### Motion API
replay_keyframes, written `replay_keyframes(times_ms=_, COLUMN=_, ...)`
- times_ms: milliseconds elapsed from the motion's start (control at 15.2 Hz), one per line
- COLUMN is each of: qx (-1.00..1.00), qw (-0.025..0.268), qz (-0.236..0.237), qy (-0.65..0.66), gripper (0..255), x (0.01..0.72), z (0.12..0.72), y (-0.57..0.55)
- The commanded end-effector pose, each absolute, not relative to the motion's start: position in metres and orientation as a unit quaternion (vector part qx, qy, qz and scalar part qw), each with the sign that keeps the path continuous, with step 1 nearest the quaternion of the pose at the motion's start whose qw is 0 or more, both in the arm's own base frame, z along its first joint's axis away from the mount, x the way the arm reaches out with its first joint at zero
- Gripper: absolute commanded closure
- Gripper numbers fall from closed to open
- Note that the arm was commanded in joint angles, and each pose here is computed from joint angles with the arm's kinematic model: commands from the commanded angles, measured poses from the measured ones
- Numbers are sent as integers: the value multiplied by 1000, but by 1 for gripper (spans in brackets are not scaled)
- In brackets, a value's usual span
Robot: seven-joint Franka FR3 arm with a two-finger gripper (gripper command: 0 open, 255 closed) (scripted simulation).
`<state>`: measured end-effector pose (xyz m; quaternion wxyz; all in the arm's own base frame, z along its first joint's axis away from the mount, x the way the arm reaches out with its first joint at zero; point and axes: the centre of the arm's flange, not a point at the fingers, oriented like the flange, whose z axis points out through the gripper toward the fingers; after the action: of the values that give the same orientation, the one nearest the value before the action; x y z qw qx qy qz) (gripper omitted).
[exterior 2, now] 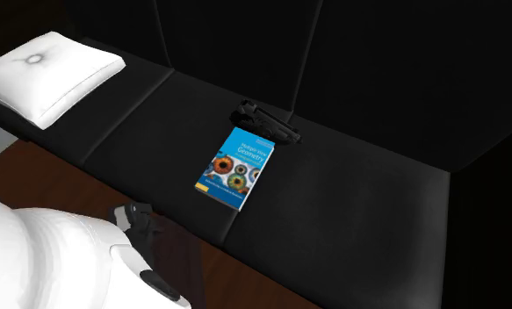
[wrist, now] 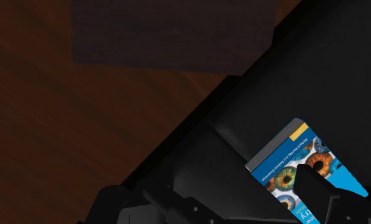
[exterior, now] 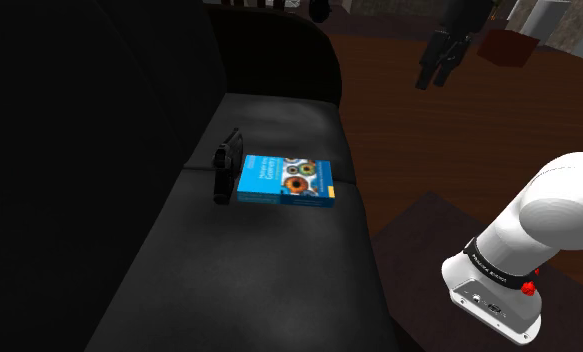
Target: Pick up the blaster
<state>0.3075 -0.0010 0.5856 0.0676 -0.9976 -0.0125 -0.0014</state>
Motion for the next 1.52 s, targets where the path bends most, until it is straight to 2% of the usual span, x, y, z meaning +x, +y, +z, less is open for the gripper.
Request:
replay_keyframes(times_ms=0, qx=-998, qw=68, qz=-1, qy=-13, gripper=0, x=307, z=586, y=-1)
replay_keyframes(times_ms=1452, qx=-978, qw=41, qz=27, qy=202, gripper=0, x=455, z=503, y=243)
